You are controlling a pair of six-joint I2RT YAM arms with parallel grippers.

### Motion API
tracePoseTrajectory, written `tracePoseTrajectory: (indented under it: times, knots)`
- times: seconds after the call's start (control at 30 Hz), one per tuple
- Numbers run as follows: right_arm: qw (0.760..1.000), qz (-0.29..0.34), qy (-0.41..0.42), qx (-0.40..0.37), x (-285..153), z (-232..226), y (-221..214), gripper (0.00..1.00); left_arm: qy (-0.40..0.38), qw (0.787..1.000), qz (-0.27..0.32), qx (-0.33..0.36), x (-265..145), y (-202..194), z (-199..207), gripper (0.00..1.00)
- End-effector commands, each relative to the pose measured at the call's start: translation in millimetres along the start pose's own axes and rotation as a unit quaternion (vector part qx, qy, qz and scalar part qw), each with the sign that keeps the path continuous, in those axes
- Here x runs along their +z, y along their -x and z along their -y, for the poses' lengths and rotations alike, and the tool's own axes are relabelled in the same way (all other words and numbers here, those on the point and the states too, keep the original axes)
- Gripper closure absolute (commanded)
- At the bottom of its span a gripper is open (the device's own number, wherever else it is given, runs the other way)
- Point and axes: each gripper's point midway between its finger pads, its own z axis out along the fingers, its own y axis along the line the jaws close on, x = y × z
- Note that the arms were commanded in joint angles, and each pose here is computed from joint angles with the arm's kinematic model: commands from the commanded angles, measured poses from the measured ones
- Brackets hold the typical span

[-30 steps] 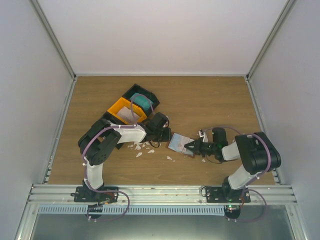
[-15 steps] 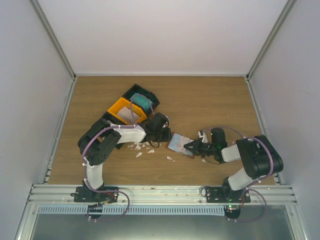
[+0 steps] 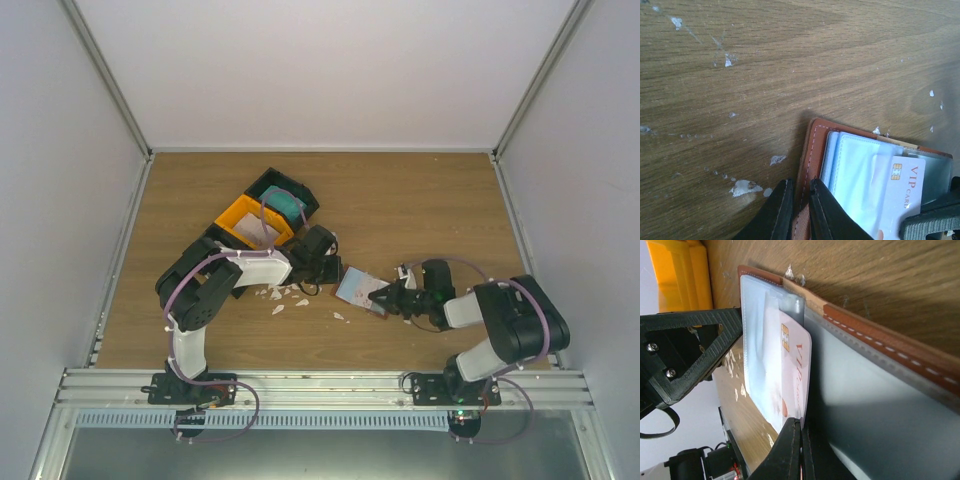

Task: Put the credit cards into the card holder
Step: Insert the credit card into the card holder.

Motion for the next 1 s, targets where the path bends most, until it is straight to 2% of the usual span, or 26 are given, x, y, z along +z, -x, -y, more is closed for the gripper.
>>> tracePoseTrajectory:
  times: [0.0,0.5,0.8,0.97]
  knots:
    - [0.997,-0.044,-0.049,0.050,6.8,33.1,-27.7,1.00,0.052,0.997,-0.059,-0.004,8.2,-36.3,-31.4,0.87]
    - [0.998,0.001,-0.043,0.035,15.9,24.6,-6.6,0.98,0.044,0.997,-0.065,-0.007,7.1,-41.3,-29.8,0.87]
    - [0.996,0.053,-0.069,0.011,0.5,21.1,4.4,0.98,0.051,0.997,-0.063,-0.007,6.2,-41.8,-32.7,0.87]
    - [0.997,0.053,-0.063,0.009,-0.3,18.2,3.7,0.98,0.051,0.997,-0.062,-0.006,6.7,-41.3,-32.6,0.87]
